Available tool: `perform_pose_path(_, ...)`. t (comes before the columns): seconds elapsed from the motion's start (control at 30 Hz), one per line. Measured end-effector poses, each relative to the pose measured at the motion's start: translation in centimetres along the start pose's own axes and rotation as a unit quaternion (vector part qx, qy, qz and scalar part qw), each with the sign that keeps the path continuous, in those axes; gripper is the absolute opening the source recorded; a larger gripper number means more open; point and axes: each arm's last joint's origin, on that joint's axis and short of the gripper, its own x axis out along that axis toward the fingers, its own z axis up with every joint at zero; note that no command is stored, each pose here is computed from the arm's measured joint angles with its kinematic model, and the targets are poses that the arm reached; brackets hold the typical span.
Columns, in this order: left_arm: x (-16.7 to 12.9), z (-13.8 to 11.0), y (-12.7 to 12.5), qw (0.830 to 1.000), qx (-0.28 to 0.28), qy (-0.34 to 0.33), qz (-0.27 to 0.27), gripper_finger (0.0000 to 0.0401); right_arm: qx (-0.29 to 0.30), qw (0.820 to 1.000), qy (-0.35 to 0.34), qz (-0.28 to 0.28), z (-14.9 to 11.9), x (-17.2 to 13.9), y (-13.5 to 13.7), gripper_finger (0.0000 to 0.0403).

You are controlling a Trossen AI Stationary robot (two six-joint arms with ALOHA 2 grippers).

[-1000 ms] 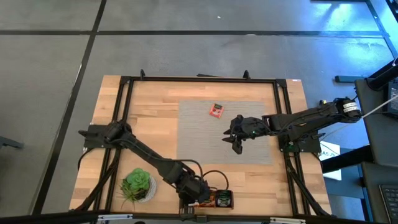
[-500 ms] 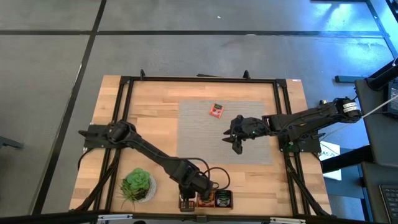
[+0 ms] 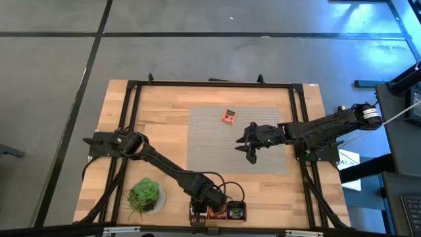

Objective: Pick & Place Tea
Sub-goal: Put the white and orange tea bag into the left section of the wooden organizer

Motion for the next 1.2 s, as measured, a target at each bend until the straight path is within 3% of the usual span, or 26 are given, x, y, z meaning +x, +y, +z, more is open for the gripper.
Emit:
perform_pose_path(0.6,0.7,0.4,0.9,1.0,-0.01,0.014,-0.008,0.0018,-0.011,1.0,-0.009,0.004,0.2,0.0,0.1,0.0162)
perform_pose_path(0.83,0.5,0.4,0.8,1.0,-0.01,0.02,-0.022,0.0071,-0.01,1.0,-0.008,0.003,0.2,0.0,0.1,0.0162)
perform_pose_path(1.0,-1.3,0.2,0.3,0.999,-0.005,0.006,-0.038,0.0114,-0.01,1.0,-0.008,0.003,0.2,0.0,0.1,0.0162)
perform_pose_path(1.2,-5.1,0.2,0.3,0.998,0.043,-0.048,-0.021,0.013,-0.01,1.0,-0.007,0.003,0.2,0.0,0.1,0.0162)
